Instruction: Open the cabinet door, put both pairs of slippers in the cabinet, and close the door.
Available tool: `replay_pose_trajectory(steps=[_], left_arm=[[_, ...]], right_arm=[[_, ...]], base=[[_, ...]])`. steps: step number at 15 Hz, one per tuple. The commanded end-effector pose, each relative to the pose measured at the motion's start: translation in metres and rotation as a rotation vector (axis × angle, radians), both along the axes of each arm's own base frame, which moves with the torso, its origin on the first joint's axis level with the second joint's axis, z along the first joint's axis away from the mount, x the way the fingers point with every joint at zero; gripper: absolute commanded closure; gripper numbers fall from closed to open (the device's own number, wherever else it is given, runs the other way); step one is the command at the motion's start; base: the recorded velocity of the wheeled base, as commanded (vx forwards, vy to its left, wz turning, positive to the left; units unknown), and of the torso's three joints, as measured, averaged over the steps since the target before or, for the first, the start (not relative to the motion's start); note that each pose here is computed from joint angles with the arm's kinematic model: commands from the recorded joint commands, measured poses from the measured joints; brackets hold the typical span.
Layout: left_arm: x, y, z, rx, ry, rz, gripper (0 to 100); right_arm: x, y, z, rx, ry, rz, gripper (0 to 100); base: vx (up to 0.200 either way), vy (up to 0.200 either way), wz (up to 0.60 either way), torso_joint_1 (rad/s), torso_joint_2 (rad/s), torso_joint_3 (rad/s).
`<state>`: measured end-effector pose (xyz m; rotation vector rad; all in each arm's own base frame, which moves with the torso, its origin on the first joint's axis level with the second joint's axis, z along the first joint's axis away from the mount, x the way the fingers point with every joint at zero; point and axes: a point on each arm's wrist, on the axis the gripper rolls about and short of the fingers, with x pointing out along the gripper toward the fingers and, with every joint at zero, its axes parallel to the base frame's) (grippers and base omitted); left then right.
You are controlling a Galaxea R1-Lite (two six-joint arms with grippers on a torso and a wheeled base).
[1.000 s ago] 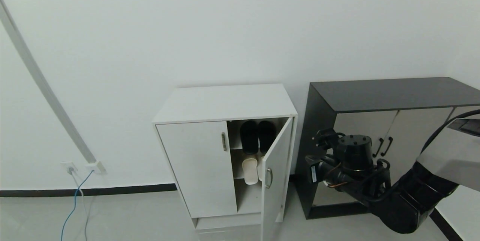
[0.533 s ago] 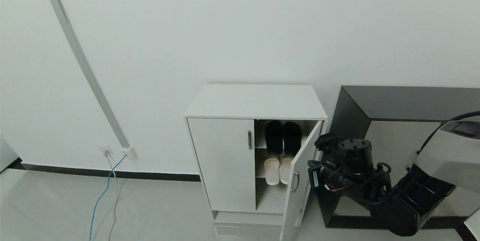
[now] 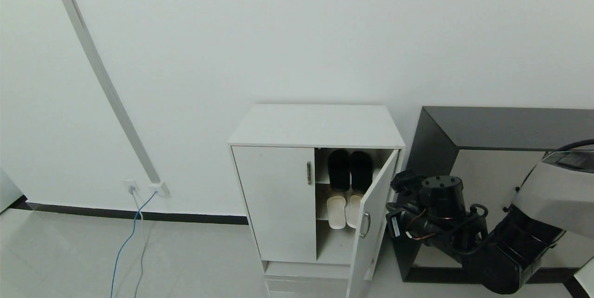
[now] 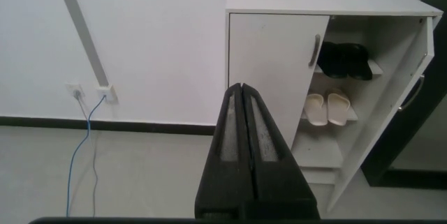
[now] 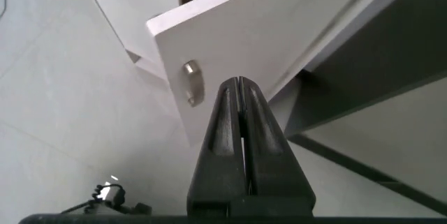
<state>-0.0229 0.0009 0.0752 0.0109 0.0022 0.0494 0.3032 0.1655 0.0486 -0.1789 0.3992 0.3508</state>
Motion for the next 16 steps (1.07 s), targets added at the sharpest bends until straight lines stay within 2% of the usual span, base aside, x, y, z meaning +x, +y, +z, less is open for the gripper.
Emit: replay_pose_trajectory(steps=[1,7,8,9,12,16], left_arm=[[0.000,0.000,0.000,0.001,0.001,0.000,100],[0.000,0.000,0.000,0.001,0.001,-0.002,100],[0.000,0.000,0.000,0.001,0.001,-0.002,100],[0.000,0.000,0.000,0.001,0.001,-0.002,100],[0.000,0.000,0.000,0.001,0.001,-0.002,100],[0.000,0.000,0.000,0.001,0.001,-0.002,100]], right_arm=[[0.009,0.011,-0.013,-0.006,0.011,0.015,100],[0.035,0.040,-0.027,0.045,-0.020,0.032,100],[0.037,0.046,-0.022,0.120,-0.020,0.018,100],[0.038,0.047,-0.019,0.143,-0.027,0.014,100],[0.027,0.040,-0.010,0.179,-0.060,0.023,100],[-0.015,0.020,-0.009,0.218,-0.055,0.163,100]], base=[[0.000,0.000,0.00,0.000,0.00,0.000],[0.000,0.000,0.00,0.000,0.00,0.000],[0.000,0.000,0.00,0.000,0.00,0.000],[0.000,0.000,0.00,0.000,0.00,0.000],[0.000,0.000,0.00,0.000,0.00,0.000],[0.000,0.000,0.00,0.000,0.00,0.000]])
